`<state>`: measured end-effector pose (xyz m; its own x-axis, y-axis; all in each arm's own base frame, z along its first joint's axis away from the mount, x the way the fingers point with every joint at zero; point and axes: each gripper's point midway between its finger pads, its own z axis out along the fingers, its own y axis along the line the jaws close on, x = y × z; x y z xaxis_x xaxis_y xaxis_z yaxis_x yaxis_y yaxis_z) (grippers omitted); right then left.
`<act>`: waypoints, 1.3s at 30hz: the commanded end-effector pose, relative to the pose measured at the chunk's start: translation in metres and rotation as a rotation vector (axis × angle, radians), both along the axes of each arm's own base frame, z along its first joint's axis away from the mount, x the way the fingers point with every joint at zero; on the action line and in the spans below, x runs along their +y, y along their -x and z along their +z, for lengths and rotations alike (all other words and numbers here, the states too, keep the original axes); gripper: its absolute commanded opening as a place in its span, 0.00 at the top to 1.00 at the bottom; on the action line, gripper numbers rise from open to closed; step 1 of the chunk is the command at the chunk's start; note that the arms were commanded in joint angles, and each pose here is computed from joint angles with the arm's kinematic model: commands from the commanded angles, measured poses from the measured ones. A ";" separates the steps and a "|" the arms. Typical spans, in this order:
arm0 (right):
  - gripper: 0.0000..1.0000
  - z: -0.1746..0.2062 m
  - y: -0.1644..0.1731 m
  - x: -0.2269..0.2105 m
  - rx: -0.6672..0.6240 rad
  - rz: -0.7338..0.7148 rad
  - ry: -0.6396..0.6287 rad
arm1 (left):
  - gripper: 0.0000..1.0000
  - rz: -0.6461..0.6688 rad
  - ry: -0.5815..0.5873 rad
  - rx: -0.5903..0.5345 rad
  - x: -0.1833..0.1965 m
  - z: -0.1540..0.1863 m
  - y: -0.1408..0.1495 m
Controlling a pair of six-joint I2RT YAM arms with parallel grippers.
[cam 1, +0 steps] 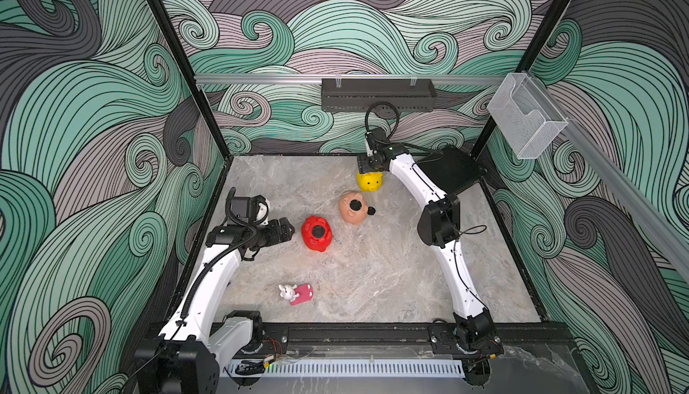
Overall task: Close piggy banks
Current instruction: Move the piggy bank to the center of the board.
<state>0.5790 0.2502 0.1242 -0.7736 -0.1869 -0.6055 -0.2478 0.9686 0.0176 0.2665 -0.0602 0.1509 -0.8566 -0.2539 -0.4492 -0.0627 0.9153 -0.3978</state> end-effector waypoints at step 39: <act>0.32 -0.037 0.083 -0.023 0.324 -0.070 0.018 | 0.09 -0.040 0.004 -0.011 -0.008 0.008 -0.003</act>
